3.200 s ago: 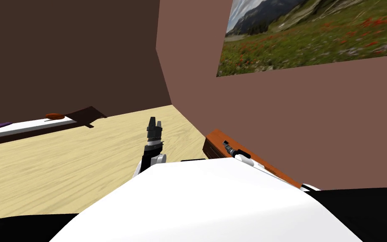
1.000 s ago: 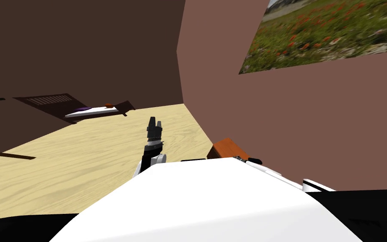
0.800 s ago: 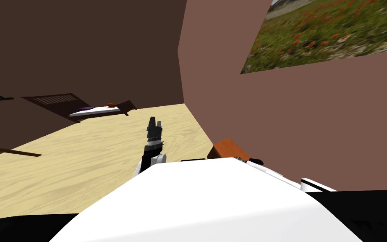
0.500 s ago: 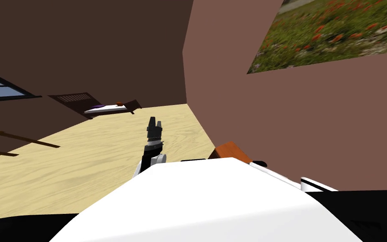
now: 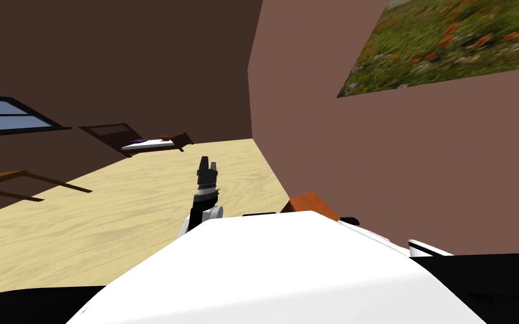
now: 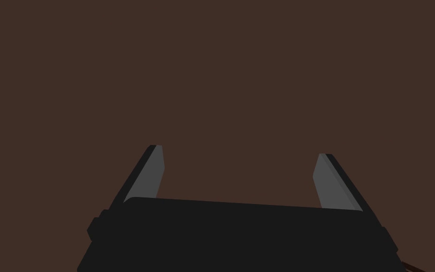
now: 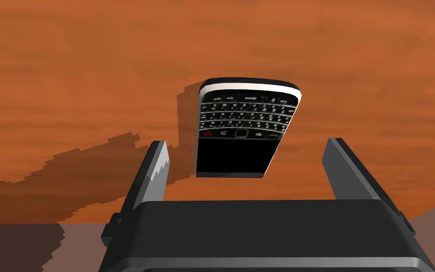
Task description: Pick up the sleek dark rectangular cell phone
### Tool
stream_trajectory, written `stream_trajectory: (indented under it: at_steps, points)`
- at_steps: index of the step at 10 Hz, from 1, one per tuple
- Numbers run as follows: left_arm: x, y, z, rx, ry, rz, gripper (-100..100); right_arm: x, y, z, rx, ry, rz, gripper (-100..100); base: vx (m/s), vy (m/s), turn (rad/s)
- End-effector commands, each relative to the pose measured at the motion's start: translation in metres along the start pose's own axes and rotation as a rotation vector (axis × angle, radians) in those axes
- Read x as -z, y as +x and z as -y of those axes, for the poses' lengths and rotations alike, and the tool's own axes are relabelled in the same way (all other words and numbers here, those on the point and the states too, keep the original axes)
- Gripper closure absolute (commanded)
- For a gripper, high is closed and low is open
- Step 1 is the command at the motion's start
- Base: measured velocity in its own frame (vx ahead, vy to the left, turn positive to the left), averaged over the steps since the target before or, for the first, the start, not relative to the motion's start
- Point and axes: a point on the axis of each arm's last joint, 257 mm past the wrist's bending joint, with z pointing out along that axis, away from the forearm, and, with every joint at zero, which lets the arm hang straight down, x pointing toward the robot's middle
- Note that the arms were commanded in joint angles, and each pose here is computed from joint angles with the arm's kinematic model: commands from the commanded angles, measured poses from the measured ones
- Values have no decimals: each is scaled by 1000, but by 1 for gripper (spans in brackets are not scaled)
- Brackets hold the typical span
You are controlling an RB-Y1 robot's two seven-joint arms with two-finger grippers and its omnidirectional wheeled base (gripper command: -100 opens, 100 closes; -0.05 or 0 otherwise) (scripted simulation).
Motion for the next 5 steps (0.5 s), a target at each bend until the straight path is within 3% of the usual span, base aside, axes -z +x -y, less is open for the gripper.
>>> stream_trajectory:
  at_steps: [1, 2, 3, 4, 5]
  points:
    - [0, 0, 0, 0, 0, 0, 0, -1, -1, 4, -15, 8, -5, -100, 37, -25, -3]
    - [0, 0, 0, 0, 0, 0, 0, -1, -1, 4, 6, 7, -6, -100, 8, -7, -15]
    - [0, 0, 0, 0, 0, 0, 0, -1, 2, 18, 6, 39, -19, -100, 20, -18, 113]
    - [0, 0, 0, 0, 0, 0, 0, -2, 0, 10, 1, 23, -11, -100, 13, -15, 34]
    - [0, 0, 0, 0, 0, 0, 0, -2, 0, 11, 4, 26, -13, 0, 0, 0, 0]
